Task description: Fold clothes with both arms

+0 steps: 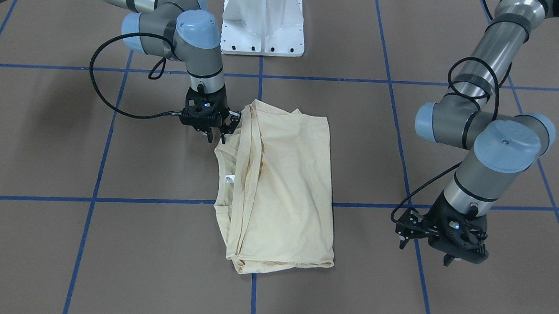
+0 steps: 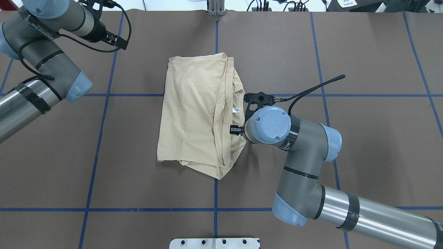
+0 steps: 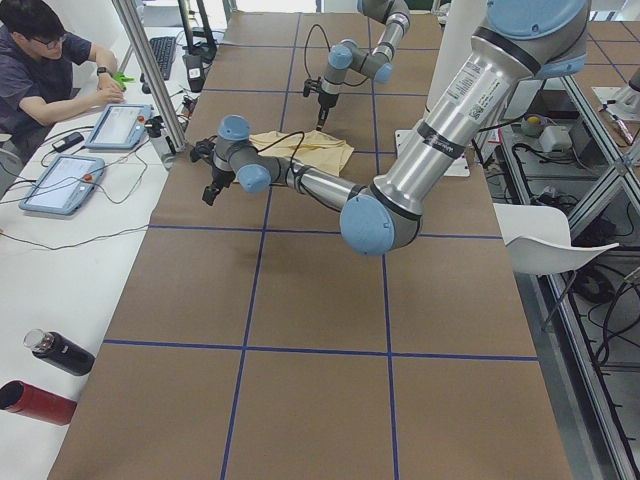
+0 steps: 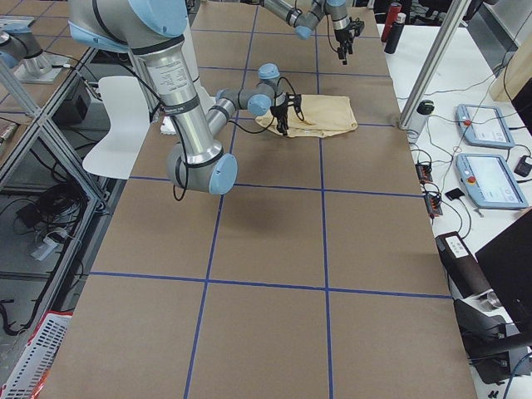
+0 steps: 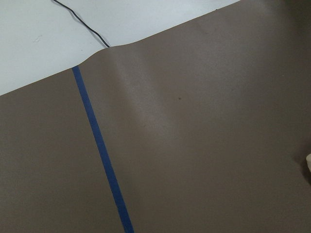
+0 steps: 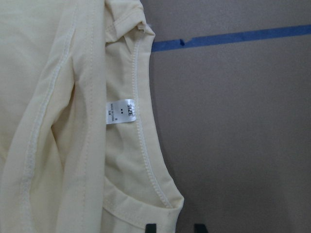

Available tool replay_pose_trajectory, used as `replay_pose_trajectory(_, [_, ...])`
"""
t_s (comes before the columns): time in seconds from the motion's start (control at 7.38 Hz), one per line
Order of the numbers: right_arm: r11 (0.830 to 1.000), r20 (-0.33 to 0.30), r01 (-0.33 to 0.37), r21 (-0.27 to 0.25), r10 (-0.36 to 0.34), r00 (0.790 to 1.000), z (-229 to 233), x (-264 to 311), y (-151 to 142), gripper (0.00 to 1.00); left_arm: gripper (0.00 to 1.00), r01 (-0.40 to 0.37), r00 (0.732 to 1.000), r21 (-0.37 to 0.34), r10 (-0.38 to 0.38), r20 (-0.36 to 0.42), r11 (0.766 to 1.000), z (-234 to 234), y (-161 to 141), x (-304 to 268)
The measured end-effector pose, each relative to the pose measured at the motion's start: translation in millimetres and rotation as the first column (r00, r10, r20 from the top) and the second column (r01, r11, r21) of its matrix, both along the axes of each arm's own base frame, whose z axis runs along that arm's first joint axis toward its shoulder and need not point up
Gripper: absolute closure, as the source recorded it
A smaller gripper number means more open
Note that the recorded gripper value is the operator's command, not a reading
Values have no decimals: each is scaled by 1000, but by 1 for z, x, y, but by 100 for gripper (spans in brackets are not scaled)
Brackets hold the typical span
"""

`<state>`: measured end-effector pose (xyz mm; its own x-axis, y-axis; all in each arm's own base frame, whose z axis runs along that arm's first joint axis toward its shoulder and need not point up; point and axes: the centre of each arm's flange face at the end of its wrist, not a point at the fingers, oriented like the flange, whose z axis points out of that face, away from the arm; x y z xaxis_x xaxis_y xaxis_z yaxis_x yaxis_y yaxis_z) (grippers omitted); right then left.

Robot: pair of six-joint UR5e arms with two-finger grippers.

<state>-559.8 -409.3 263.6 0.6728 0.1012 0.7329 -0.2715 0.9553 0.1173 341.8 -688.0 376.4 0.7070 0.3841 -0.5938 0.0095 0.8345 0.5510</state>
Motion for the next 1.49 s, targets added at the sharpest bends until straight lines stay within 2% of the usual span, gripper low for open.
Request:
replay_pose_trajectory(0.54, [998, -77, -21, -51, 17, 997, -75, -67, -48, 0, 0, -4, 1000, 4, 4, -3, 1000, -5, 3, 2])
replay_pose_trajectory(0.68, [997, -88, -5, -77, -2, 996, -79, -76, -50, 11, 0, -5, 1000, 3, 5, -3, 1000, -4, 3, 3])
replay_pose_trajectory(0.81, [995, -104, 12, -97, -22, 994, -80, -80, -48, 48, 0, -5, 1000, 3, 5, -3, 1000, -5, 3, 3])
replay_pose_trajectory(0.95, [994, -117, 24, -106, -36, 992, -80, -81, -47, 73, 0, -4, 1000, 1, 4, -6, 1000, -5, 4, 4])
replay_pose_trajectory(1.08, [994, -130, 36, -106, -50, 990, -80, -81, -46, 92, 0, 0, 1000, -4, 0, -11, 1000, -5, 5, 5])
replay_pose_trajectory(1.22, [993, -145, 50, -103, -65, 987, -79, -80, -45, 100, 0, 3, 1000, -8, -3, -14, 1000, -5, 5, 6])
replay_pose_trajectory(1.49, [993, -168, 79, -90, -93, 981, -79, -76, -43, 100, 0, 5, 1000, -11, -5, -16, 1000, -5, 5, 6])
